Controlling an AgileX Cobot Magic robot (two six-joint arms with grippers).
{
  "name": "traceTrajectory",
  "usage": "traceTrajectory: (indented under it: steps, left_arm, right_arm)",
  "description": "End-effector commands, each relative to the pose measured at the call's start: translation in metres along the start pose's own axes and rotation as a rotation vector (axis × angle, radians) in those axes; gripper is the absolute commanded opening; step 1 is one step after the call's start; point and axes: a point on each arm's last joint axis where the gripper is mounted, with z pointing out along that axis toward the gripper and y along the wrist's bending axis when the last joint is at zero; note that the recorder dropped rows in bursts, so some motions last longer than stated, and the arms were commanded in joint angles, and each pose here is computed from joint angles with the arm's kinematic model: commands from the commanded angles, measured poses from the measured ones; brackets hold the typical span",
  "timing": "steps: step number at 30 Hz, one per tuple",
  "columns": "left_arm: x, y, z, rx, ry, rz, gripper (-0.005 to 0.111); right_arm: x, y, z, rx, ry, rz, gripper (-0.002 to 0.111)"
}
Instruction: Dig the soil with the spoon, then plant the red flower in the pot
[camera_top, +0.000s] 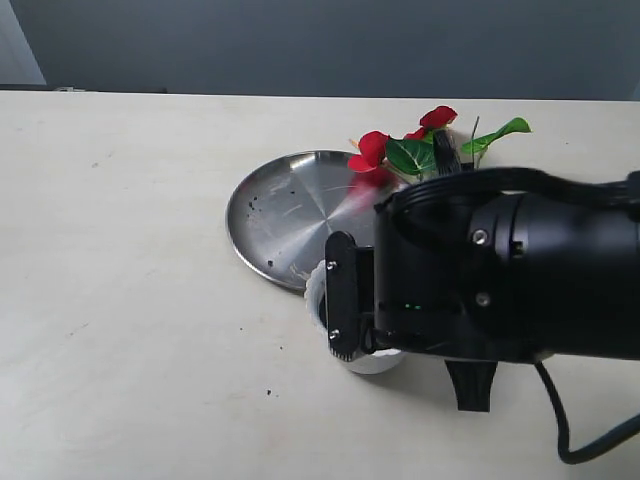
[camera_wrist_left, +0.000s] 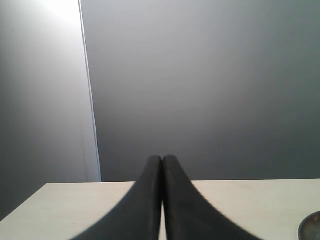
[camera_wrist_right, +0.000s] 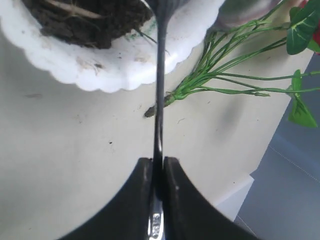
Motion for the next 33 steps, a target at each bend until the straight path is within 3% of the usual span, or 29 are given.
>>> traceTrajectory:
  steps: [1, 17, 22, 26, 28, 33]
  left_arm:
    - [-0.001, 0.000, 0.000, 0.006, -0.008, -0.013, 0.000]
    - [-0.001, 0.000, 0.000, 0.006, -0.008, -0.013, 0.000]
    - [-0.001, 0.000, 0.000, 0.006, -0.008, -0.013, 0.000]
    - [-0.001, 0.000, 0.000, 0.006, -0.008, -0.013, 0.000]
    - [-0.001, 0.000, 0.000, 0.006, -0.008, -0.013, 0.000]
    - [-0.001, 0.000, 0.000, 0.007, -0.009, -0.013, 0.000]
  right_arm:
    - [0.002, 0.003, -0.003, -0.030, -0.010, 0.024, -0.001]
    - [0.005, 0.004, -0.006, -0.054, -0.012, 0.132, -0.001]
    - [0.012, -0.002, -0.014, -0.031, -0.043, 0.267, -0.001]
    - [0.015, -0.028, -0.021, 0.214, -0.147, 0.426, -0.001]
    - [-0.007, -0.051, -0.013, 0.151, -0.420, 0.494, -0.001]
    - [-0.022, -0.109, 0.019, 0.069, -0.611, 0.709, -0.001]
